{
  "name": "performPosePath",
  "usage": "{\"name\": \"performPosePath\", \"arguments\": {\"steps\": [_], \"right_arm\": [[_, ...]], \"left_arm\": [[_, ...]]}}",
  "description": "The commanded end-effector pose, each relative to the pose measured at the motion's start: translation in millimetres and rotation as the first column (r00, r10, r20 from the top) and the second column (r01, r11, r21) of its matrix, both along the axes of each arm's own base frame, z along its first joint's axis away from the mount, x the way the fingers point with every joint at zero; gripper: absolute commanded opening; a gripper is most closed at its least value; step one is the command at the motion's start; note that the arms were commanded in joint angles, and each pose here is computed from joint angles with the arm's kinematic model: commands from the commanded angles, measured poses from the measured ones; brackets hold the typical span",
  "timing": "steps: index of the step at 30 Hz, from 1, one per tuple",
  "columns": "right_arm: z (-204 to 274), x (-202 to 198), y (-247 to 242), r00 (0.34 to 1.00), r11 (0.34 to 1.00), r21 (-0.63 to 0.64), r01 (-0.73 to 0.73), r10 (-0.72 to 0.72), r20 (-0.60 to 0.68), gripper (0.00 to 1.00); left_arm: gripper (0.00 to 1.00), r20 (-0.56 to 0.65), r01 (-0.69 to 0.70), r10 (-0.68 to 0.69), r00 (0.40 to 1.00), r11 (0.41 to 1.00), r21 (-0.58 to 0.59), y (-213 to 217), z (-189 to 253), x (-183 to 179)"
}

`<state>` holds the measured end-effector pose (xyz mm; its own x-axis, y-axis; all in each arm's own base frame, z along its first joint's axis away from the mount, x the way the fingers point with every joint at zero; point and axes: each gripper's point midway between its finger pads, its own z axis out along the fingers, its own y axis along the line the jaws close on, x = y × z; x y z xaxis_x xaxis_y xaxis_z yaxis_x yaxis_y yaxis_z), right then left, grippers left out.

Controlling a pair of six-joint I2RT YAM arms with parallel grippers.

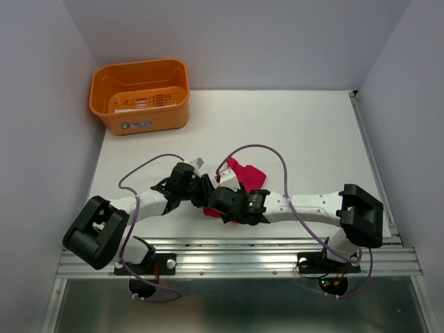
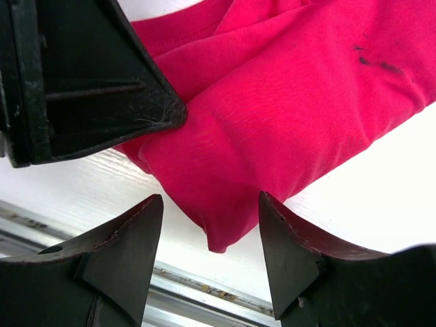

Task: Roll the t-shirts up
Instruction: Roll the T-shirt to the center of the board.

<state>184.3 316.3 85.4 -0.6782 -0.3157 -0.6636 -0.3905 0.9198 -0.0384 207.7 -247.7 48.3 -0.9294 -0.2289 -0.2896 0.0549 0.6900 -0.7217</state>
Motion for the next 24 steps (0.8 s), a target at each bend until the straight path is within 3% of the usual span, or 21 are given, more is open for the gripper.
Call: {"name": "performPosePath", "arguments": {"steps": [1, 13, 16, 21, 24], "right_arm": [[6, 10, 1, 0.996, 0.997, -0.081, 0.008, -0.001, 0.086, 0.64], [-25, 8, -5, 0.993, 0.979, -0.192, 0.070, -0.050, 0.110, 0.58], [-29, 9, -9, 0.991, 0.975, -0.201, 0.089, -0.066, 0.118, 0.49], [-25, 10, -15, 0.987, 0.973, -0.203, 0.111, -0.086, 0.133, 0.26], [-17, 10, -15, 0.986, 0.977, -0.182, 0.112, -0.088, 0.139, 0.19]], "left_arm": [[0.46, 0.018, 0.021, -0.020, 1.000, 1.000, -0.023, 0, 2, 0], [0.46, 0.008, 0.017, -0.017, 1.000, 1.000, -0.019, 7, -5, 1], [0.46, 0.003, 0.016, -0.016, 1.000, 1.000, -0.017, 8, -6, 1], [0.46, 0.001, 0.027, -0.027, 1.000, 1.000, -0.012, 9, -9, 1], [0.45, -0.013, 0.043, -0.043, 0.999, 0.999, -0.006, 7, -13, 0]]}}
